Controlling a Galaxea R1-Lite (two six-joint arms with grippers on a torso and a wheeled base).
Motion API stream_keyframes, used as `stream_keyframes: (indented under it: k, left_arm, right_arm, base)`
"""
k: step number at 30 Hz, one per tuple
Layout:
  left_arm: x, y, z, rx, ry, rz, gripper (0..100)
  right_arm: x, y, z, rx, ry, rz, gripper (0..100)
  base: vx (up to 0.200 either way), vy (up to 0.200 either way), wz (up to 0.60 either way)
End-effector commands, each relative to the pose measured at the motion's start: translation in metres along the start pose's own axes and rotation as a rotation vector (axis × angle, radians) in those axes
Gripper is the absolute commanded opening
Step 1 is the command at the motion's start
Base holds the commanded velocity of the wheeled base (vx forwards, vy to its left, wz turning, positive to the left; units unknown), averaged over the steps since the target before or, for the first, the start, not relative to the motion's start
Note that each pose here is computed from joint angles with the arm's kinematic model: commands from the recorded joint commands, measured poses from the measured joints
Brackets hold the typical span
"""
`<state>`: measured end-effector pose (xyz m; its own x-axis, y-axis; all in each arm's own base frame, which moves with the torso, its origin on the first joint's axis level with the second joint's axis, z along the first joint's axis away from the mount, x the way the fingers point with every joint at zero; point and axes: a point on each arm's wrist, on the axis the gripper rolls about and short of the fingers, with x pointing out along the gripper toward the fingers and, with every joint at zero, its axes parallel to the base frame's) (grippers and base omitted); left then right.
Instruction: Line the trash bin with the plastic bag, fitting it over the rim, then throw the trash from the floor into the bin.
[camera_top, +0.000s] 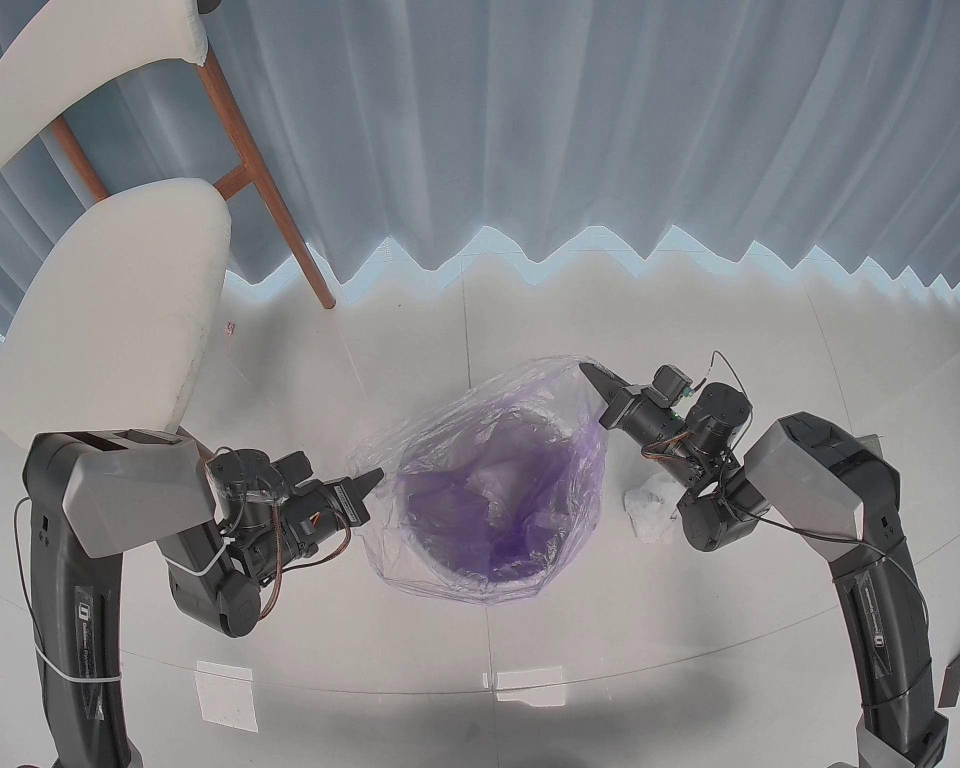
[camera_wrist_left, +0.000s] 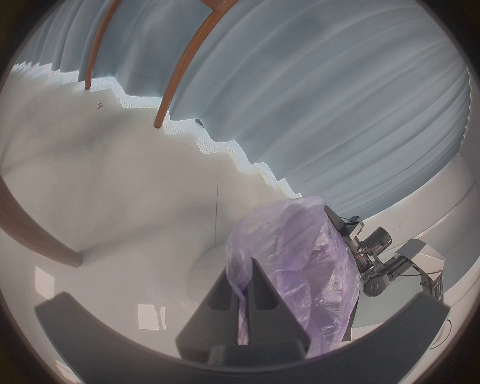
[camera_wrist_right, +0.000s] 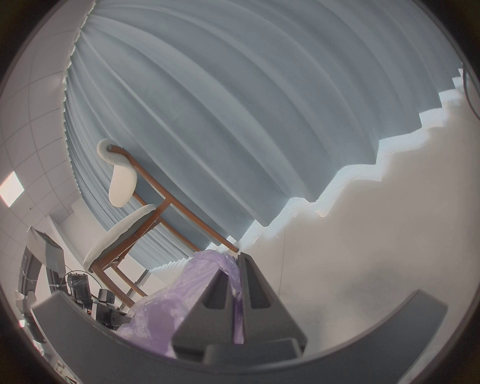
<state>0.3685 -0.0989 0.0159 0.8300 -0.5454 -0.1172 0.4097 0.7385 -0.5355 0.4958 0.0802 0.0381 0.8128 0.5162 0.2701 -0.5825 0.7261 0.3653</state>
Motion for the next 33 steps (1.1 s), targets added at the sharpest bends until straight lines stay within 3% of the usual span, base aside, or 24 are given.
stream_keyframes:
  k: [1,13,24,33]
  left_arm:
    - [0.003,0.006,-0.009,-0.023,0.019,0.012,0]
    - [0.005,0.006,-0.014,-0.124,0.031,0.011,0]
    - [0.01,0.005,-0.003,-0.234,-0.006,-0.007,0]
    - [0.011,0.002,-0.005,-0.248,-0.001,-0.015,0]
  right_arm:
    - [-0.004,-0.01,-0.008,0.032,0.012,-0.02,0]
    - [-0.02,-0.041,-0.015,0.078,0.059,-0.111,0]
    - [-0.005,-0.028,-0.014,0.068,0.037,-0.063,0]
    - [0.0,-0.025,-0.012,0.078,0.02,-0.05,0]
  base:
    - [0.0,0.0,0.0]
    - [0.0,0.0,0.0]
    - [0.0,0.0,0.0]
    - [0.0,0.0,0.0]
